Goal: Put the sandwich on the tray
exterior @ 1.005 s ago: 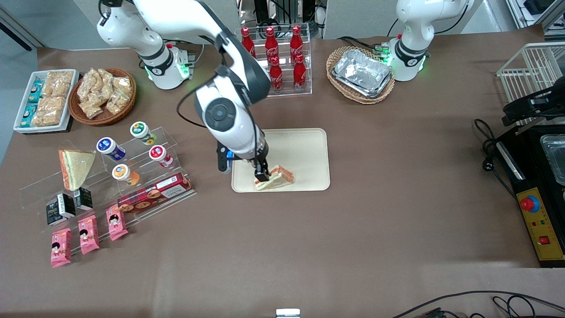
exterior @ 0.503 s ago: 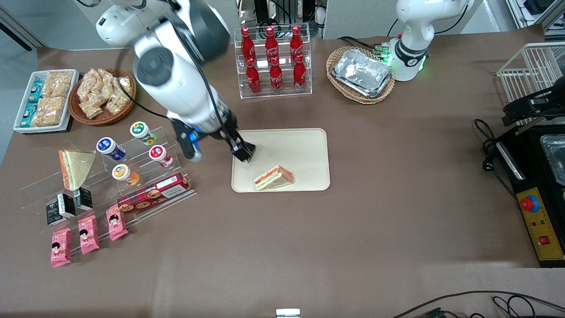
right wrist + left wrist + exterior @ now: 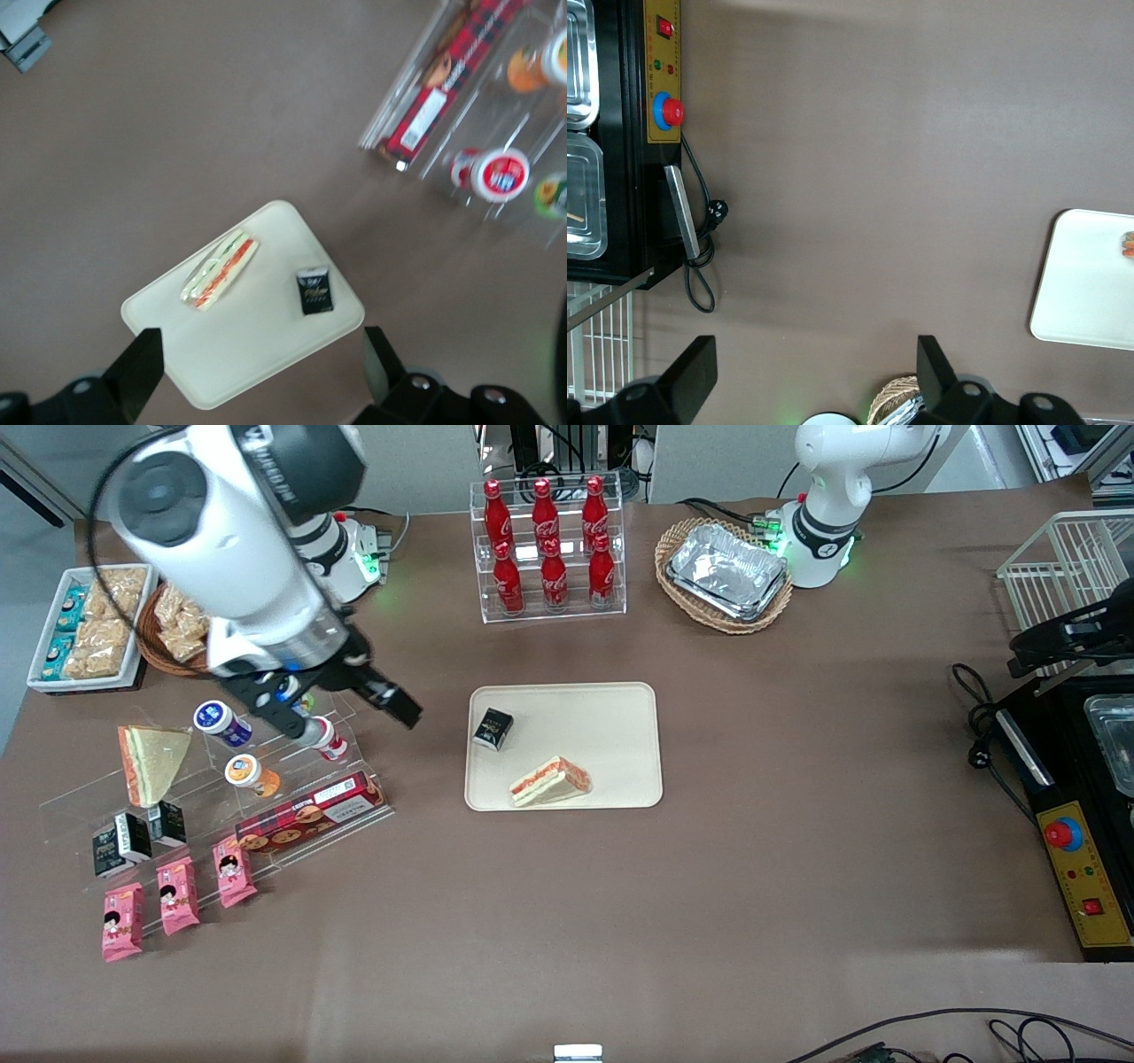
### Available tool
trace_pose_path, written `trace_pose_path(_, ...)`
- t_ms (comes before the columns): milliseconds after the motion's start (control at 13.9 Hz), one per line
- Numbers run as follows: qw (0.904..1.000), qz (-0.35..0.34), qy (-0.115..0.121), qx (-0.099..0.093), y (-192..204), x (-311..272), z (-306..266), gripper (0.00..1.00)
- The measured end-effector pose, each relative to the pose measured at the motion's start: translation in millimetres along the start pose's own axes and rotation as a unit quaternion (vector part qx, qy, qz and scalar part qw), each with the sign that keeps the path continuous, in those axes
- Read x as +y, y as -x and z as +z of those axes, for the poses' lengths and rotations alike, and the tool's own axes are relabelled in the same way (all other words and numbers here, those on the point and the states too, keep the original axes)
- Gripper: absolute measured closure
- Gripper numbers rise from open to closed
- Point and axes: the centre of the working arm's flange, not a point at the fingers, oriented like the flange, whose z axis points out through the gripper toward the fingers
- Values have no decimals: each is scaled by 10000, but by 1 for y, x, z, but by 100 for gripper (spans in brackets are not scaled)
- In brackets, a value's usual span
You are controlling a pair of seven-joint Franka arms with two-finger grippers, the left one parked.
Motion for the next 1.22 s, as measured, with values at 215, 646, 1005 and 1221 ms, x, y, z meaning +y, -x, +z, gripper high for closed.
trace_pose_path(215, 9948, -955, 207, 299, -45, 36, -12, 0)
trace_pose_path(646, 9765, -2056, 441, 479, -104, 97, -11, 0)
trace_pose_path(1005, 9492, -3033, 567, 615, -183, 179, -24, 0)
trace_pose_path(1221, 9513, -2955, 579, 657, -205, 203, -23, 0)
